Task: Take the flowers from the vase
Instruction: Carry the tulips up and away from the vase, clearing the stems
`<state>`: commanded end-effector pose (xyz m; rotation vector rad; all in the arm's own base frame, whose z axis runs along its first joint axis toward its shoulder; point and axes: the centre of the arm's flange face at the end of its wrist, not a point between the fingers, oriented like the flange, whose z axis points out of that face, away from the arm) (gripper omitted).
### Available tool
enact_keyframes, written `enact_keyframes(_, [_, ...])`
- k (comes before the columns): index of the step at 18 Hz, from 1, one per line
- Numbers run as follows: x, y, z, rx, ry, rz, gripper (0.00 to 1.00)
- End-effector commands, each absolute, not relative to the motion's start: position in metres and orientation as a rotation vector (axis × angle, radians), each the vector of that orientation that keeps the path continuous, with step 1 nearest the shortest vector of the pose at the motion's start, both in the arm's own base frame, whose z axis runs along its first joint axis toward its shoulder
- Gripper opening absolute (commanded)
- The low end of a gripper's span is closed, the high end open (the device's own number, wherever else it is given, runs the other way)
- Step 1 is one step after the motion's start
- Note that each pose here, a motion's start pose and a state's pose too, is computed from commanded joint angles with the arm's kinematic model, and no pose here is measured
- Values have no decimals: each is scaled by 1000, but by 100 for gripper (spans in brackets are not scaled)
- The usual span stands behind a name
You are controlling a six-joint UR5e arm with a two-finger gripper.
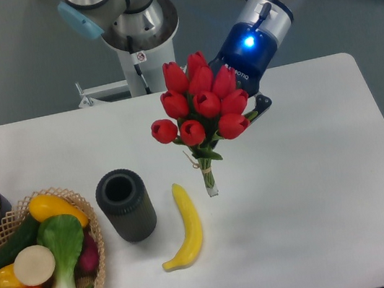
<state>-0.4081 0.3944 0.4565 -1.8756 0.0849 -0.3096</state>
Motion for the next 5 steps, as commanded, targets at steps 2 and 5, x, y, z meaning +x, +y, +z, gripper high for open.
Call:
enact_keyframes(2, [-409, 389, 454, -1877, 71, -308, 49])
enact_keyframes(5, [-407, 384, 453, -1877, 66, -302, 49])
